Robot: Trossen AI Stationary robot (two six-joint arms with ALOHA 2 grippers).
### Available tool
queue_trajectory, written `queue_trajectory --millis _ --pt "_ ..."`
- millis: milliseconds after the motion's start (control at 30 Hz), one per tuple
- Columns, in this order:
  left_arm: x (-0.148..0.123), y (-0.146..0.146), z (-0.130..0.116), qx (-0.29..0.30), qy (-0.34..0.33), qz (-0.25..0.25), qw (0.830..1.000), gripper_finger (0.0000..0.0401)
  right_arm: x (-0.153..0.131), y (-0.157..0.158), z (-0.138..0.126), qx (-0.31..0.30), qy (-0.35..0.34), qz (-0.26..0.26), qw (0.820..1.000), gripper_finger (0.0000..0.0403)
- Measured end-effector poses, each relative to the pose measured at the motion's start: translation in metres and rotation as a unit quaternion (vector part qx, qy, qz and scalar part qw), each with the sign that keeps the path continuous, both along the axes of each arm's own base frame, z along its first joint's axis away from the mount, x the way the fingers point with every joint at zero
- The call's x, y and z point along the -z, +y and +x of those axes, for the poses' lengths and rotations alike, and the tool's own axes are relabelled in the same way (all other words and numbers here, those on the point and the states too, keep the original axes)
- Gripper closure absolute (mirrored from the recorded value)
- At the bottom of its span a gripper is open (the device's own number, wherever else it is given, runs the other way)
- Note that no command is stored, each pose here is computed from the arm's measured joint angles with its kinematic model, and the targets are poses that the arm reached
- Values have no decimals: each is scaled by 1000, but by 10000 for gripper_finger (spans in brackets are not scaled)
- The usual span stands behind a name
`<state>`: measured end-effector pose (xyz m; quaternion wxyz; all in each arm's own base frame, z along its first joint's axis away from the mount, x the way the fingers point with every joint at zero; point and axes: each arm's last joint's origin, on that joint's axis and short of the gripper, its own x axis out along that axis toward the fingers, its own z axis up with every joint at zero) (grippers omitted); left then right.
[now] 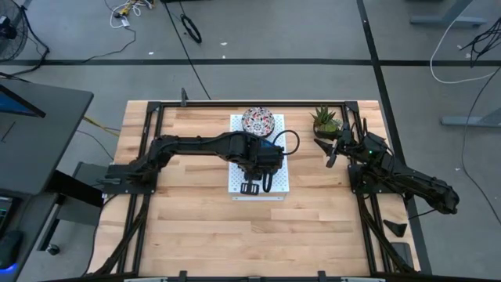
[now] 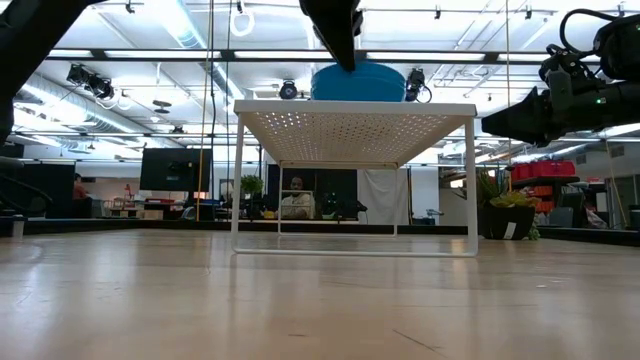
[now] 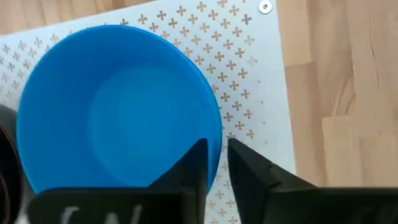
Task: Pick & Place Mini bowls
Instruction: Stack the blue bowl on top of the other blue bowl on the shelf
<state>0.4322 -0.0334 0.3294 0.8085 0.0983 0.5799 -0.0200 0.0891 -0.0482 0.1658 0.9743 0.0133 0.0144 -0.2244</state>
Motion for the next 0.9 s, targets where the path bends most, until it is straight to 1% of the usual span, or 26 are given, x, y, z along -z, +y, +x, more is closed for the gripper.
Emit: queue_trajectory --millis 267,400,567,733,833,900 --pt "0 -7 -3 -26 11 -11 1000 264 0 0 0 0 0 0 1000 234" --pt "-3 -9 -5 -20 5 -11 1000 243 0 0 0 0 0 0 1000 234" --pt "-19 -4 -12 -30 -26 21 999 242 0 0 0 0 0 0 1000 234" --pt "-34 5 -13 -38 -72 31 996 247 0 0 0 0 0 0 1000 234" --pt "-33 15 -10 -51 -84 39 994 247 0 0 0 0 0 0 1000 234" --pt "-28 20 -5 -48 -83 39 995 247 0 0 0 0 0 0 1000 234"
